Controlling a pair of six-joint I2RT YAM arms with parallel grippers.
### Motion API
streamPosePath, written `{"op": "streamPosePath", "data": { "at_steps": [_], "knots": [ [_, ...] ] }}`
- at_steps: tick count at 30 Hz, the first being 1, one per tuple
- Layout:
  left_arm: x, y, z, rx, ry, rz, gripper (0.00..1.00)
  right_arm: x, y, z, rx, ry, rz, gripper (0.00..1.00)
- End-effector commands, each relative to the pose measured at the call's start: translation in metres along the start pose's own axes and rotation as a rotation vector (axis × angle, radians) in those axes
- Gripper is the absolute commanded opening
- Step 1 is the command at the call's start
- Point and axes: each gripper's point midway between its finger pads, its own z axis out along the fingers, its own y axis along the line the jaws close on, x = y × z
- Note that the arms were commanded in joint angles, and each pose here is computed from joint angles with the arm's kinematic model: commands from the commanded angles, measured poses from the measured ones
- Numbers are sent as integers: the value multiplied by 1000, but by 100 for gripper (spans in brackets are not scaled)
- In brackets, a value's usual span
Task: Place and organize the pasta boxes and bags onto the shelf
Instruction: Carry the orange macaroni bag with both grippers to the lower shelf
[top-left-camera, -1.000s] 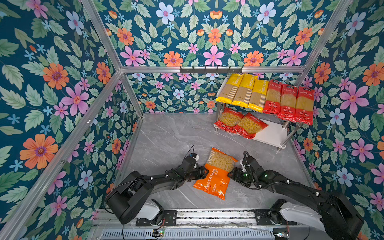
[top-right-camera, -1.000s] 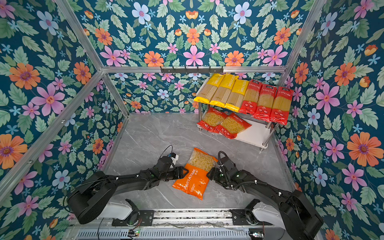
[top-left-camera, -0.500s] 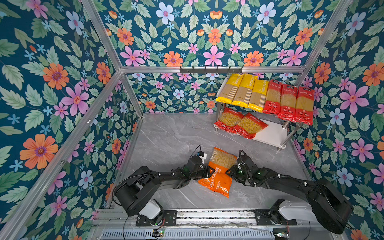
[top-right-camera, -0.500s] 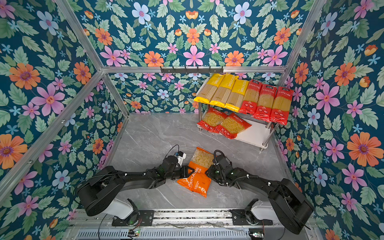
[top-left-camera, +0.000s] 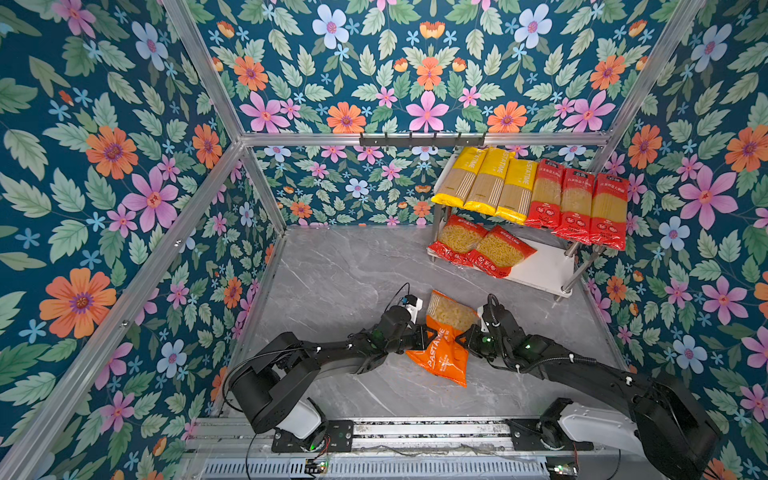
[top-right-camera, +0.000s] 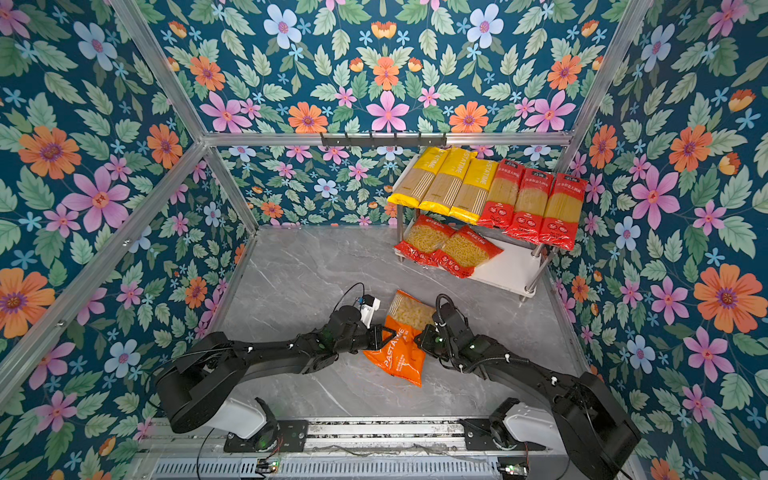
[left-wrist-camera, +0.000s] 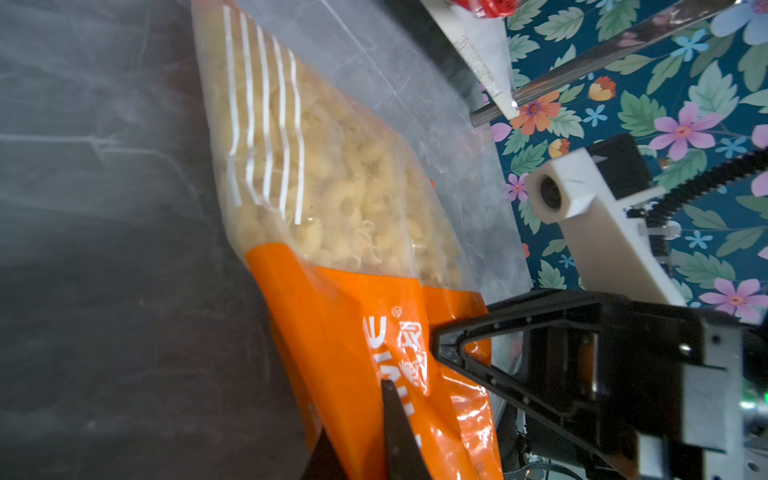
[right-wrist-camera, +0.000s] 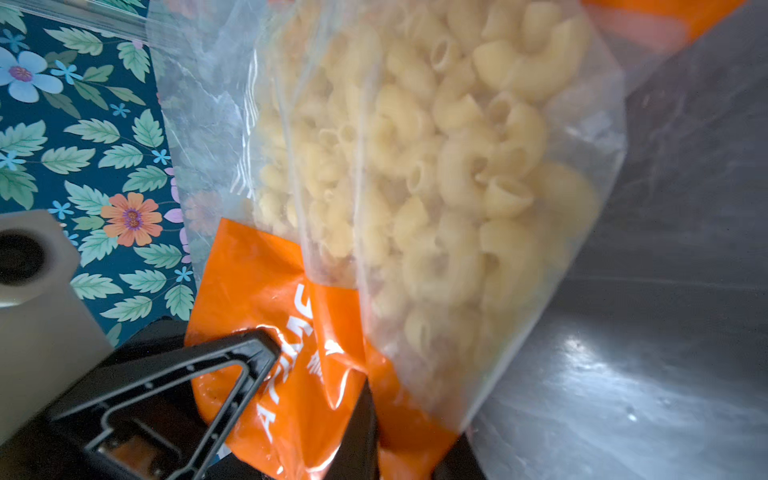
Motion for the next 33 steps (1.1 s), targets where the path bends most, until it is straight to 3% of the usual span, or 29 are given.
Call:
{"op": "streamPosePath", "data": {
  "at_steps": [1,8,14,26,33],
  "knots": [
    [-24,-33,-5,66,-86,88,10,-4,28,-14,-91,-6,-70,10],
    [-46,-70,-6,84,-140,179,6,-17,30,-51,-96,-63,-91,6],
    [-79,-112,13,133,-185,294,3,-50,19,-84,-89,-186,-89,3],
    [-142,-187,106,163,-246,567,0,-152,-27,-156,38,-529,1,0],
    [-184,-199,168,144,-379,600,0,-212,-55,-177,186,-724,-11,0]
  ]
}}
